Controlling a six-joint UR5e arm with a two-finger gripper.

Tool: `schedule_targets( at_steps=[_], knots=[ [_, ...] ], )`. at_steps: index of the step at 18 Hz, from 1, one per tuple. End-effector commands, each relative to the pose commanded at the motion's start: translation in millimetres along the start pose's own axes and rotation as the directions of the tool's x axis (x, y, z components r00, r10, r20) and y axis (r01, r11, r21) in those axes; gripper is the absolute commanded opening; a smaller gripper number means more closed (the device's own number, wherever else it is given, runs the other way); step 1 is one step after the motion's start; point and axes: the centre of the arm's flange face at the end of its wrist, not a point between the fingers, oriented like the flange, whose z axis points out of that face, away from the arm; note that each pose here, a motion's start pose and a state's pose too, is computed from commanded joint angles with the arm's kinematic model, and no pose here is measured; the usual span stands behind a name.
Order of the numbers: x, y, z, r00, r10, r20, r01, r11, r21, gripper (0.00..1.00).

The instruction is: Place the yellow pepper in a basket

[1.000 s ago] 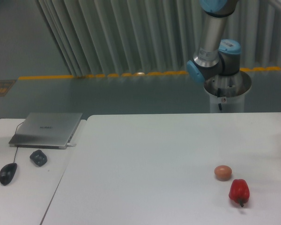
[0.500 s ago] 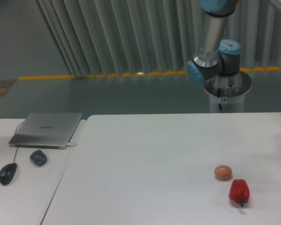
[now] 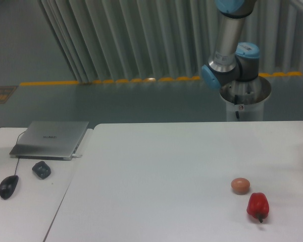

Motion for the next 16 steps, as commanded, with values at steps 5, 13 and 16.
schedule_targets(
  at_steps=[5,13,16],
  knots=[
    [0.1,-1.2,0.9,1.000,0.002,-0.003,-0.002,1.000,0.001,1.00],
    [0.1,-2.2,1.6,1.000,0.003,-0.004,-0.003,1.000,0.002,1.00],
    [0.4,-1.3,1.6,1.000,0.002,-0.004,-0.002,1.000,0.002,1.00]
  ],
)
